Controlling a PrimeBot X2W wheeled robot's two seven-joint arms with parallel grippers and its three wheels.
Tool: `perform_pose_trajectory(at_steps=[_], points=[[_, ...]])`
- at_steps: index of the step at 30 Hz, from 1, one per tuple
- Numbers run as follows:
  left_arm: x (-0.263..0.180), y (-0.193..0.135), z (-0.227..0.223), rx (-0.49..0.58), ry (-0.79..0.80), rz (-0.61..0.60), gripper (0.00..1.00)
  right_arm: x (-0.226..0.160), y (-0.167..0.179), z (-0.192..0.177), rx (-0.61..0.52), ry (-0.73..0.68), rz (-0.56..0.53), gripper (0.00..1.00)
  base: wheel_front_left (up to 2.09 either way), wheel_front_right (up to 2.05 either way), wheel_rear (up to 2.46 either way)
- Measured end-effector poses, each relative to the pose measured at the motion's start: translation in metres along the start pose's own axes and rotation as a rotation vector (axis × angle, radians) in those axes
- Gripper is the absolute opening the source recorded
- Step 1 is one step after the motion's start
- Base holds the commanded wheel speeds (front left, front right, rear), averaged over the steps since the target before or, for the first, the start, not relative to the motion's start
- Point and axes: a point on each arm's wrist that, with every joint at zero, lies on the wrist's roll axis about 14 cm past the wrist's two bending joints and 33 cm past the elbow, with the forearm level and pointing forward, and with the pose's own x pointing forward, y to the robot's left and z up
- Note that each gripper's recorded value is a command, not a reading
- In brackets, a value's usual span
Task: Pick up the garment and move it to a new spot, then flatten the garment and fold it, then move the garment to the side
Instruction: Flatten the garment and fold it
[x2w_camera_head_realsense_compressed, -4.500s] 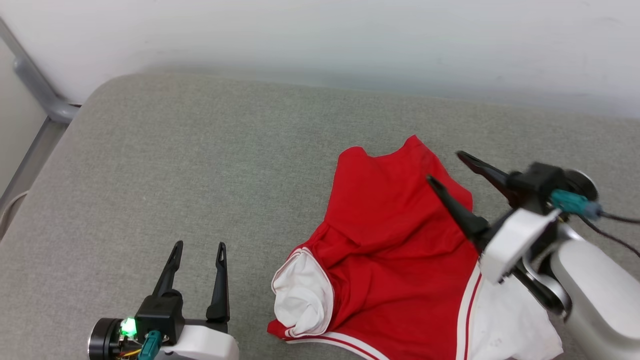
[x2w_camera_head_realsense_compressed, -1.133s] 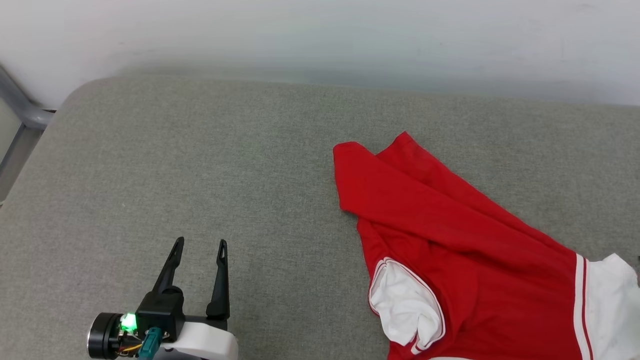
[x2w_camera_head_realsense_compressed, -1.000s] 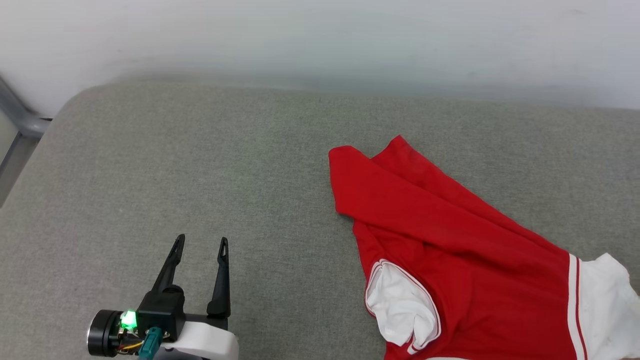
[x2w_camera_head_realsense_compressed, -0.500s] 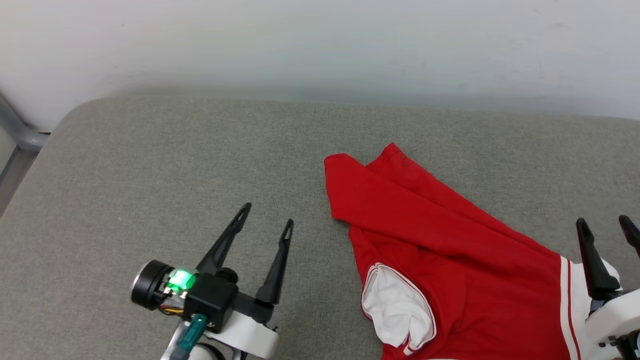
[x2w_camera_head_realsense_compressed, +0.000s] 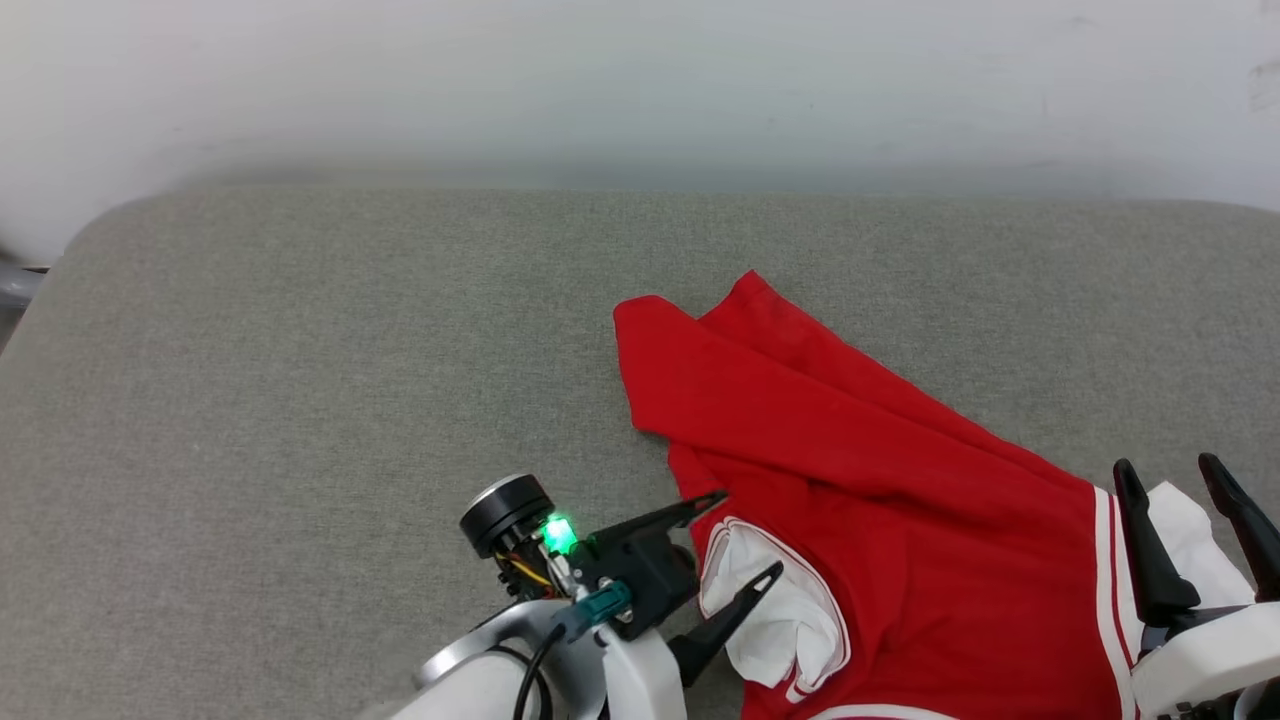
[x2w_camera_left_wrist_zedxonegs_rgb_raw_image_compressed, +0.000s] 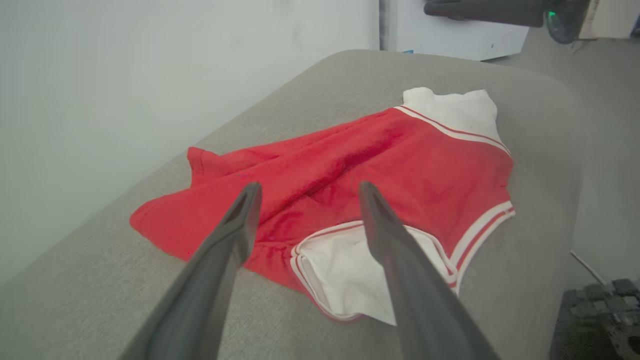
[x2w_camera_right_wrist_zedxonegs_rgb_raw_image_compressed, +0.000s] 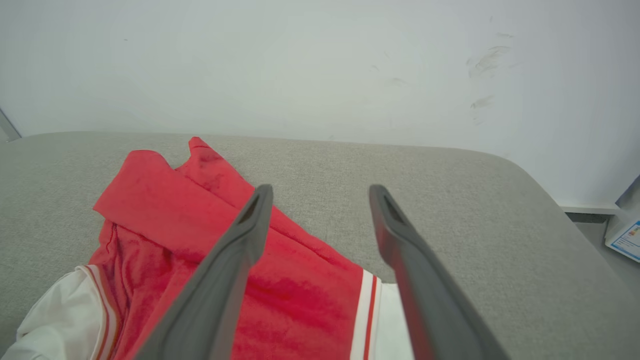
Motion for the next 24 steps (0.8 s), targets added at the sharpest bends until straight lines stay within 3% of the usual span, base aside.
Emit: perform_pose_trajectory(at_steps=[8,9,13,21,24], points=[[0.014,-0.026,-0.046,-0.023,0.300,-0.206,1.00,0.003,-0.008,-0.010,-0.007,0.035,-0.031,1.00,0.00,0.00,0.00],[0.017,-0.029,-0.064,0.008,0.410,-0.265,1.00,0.007,-0.010,-0.012,-0.008,0.039,-0.039,1.00,0.00,0.00,0.00],[0.019,-0.041,-0.084,0.028,0.519,-0.356,1.00,0.013,-0.013,-0.017,-0.009,0.053,-0.050,1.00,0.00,0.00,0.00],[0.027,-0.036,-0.114,0.059,0.674,-0.422,1.00,0.024,-0.019,-0.031,-0.007,0.080,-0.066,1.00,0.00,0.00,0.00],[0.015,-0.052,-0.129,0.084,0.767,-0.472,1.00,0.026,-0.020,-0.036,-0.005,0.092,-0.071,1.00,0.00,0.00,0.00]])
